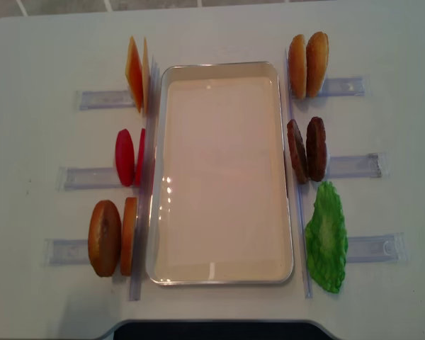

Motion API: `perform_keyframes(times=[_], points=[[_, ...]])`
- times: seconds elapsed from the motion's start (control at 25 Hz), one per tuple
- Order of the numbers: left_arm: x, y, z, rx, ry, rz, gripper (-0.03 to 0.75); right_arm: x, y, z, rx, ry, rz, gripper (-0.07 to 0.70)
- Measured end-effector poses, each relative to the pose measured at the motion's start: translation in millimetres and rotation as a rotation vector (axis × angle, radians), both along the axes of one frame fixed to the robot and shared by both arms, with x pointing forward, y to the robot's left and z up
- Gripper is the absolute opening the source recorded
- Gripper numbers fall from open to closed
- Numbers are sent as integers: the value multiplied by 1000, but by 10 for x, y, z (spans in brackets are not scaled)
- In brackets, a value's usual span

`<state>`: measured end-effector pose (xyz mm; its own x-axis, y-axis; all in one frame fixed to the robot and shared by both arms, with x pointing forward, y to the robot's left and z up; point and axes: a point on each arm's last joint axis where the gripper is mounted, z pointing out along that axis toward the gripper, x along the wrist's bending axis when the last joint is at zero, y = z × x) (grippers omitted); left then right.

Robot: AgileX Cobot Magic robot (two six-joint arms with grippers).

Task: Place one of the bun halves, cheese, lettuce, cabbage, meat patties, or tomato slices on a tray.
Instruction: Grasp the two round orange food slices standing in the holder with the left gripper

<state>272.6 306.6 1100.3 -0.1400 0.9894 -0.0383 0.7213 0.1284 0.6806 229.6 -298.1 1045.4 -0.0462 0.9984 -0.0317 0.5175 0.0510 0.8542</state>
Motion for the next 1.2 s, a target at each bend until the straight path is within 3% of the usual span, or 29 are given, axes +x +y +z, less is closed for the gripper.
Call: perform_keyframes(times=[0.24,0.68,1.2], points=[[374,-7,222,-27,84,-6,506,0,0,0,0,0,0,470],[983,12,-9,-41,343,-4,506,0,0,0,0,0,0,468],[1084,32,-72,-23,386,0,506,0,0,0,0,0,0,468]])
